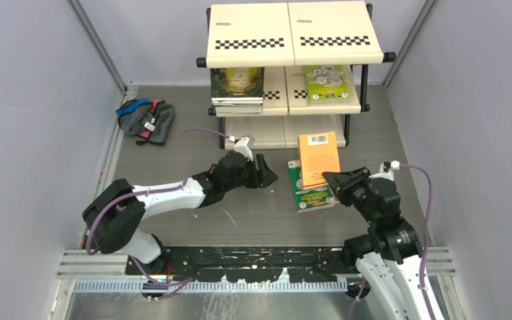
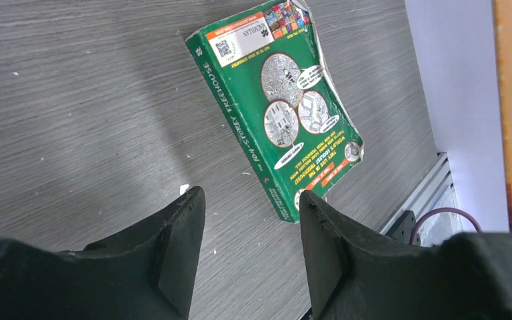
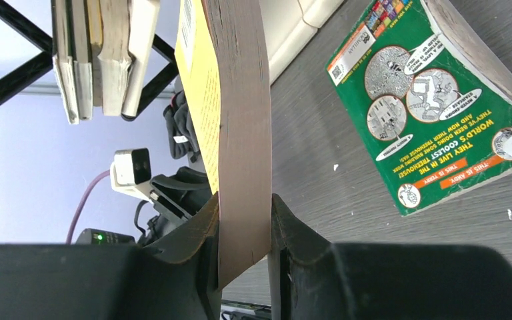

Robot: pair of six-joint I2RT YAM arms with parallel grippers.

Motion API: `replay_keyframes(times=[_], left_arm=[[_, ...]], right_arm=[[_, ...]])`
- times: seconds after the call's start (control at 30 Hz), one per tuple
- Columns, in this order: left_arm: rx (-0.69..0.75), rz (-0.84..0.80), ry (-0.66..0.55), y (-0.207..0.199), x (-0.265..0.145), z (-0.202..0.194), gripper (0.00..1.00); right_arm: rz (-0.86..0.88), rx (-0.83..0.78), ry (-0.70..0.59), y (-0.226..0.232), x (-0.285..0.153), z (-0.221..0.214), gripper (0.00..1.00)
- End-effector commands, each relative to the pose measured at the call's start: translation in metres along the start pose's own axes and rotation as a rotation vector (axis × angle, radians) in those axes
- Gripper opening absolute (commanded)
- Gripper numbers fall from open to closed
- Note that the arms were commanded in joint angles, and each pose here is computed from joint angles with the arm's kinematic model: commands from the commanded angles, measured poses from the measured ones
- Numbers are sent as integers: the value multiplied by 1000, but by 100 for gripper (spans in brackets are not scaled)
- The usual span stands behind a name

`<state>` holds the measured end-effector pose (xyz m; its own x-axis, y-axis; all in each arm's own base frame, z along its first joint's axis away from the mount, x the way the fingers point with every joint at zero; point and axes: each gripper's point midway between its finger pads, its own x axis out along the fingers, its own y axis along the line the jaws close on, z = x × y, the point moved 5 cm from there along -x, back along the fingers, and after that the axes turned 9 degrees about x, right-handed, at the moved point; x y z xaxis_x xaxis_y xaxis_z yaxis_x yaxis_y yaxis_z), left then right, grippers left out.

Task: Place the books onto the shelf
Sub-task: Pick up the book from the center of the board, then place the book on the shelf.

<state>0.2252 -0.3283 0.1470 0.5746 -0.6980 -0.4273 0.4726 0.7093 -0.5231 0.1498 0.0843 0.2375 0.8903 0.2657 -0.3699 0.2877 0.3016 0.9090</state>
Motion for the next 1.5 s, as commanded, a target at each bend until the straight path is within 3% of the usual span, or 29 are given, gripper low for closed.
replay_keyframes(times=[0.0,0.73,1.07,1.47], left_arm=[[15,-23,-71,-8,-14,15,54],[19,-16,-53,1,-26,-1,54],[31,-13,-55,1,-30,0,54],[60,1,-49,1,-30,4,54]], right_arm=[[145,-36,-71,48,-9,15,1],[268,-117,-130,151,17,42,1],[231,-167,-159,177,67,55,1],[248,-122,-162,198,115,102,1]])
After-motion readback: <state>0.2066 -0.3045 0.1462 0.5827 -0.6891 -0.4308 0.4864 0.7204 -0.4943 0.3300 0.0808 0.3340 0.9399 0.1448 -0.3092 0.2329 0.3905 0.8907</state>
